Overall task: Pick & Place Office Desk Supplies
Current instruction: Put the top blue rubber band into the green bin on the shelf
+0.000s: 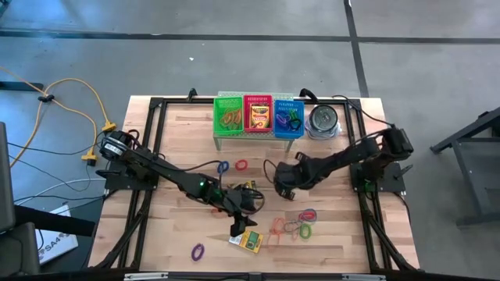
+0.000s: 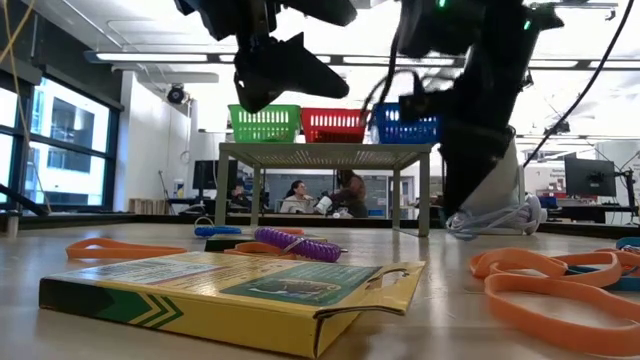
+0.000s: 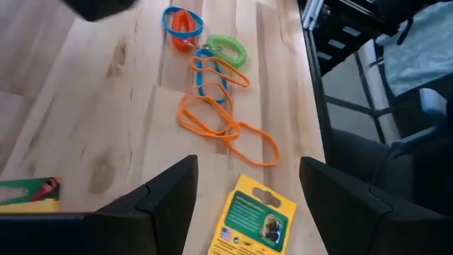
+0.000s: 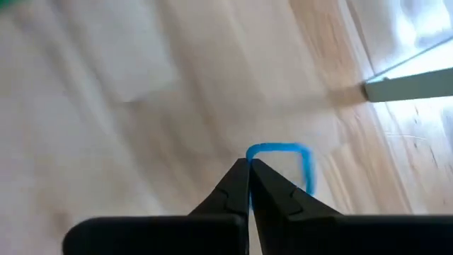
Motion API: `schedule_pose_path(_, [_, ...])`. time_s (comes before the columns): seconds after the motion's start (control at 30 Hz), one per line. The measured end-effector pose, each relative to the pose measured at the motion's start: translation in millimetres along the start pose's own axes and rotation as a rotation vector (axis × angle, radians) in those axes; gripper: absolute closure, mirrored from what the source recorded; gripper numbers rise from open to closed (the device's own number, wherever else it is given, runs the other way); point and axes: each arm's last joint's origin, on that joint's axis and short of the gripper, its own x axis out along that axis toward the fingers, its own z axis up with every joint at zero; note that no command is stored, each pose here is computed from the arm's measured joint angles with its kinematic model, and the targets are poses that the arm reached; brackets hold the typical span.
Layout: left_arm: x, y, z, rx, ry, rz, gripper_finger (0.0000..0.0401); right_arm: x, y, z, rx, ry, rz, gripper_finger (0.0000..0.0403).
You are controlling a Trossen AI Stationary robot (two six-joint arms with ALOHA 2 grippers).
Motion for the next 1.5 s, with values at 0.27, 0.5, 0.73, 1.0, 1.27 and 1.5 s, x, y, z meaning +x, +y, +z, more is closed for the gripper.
schedule_pose_path(0.27, [-0.5, 2.1, 6.0, 0.054, -0.125, 0.128, 0.0159, -46.5, 43.1, 1.5, -0.071, -0.140, 0.093, 0.0401])
schedule_pose_path(0.5, [-2.3, 7.2, 10.7, 0.346, -0.199, 0.343, 0.0159, -82.5, 74.0, -11.0, -0.133, -0.267, 0.141, 0.0401])
schedule_pose_path(0.73, [-2.3, 7.1, 10.5, 0.612, -0.152, 0.372, 0.0159, -97.5, 92.7, -19.0, -0.173, -0.345, 0.237, 0.0401])
schedule_pose_path(1.0, [15.9, 11.7, 3.2, 0.656, -0.135, 0.332, 0.0159, -101.0, 97.6, -13.1, -0.218, -0.417, 0.271, 0.0401])
schedule_pose_path(1.27, [48.0, 20.2, -12.3, 0.772, -0.140, 0.335, 0.0159, -100.4, 96.3, -9.9, -0.221, -0.434, 0.259, 0.0401])
schedule_pose_path(1.5, [49.2, 19.9, -11.8, 0.739, -0.199, 0.467, 0.0160, -100.6, 96.7, -10.2, -0.224, -0.428, 0.269, 0.0401])
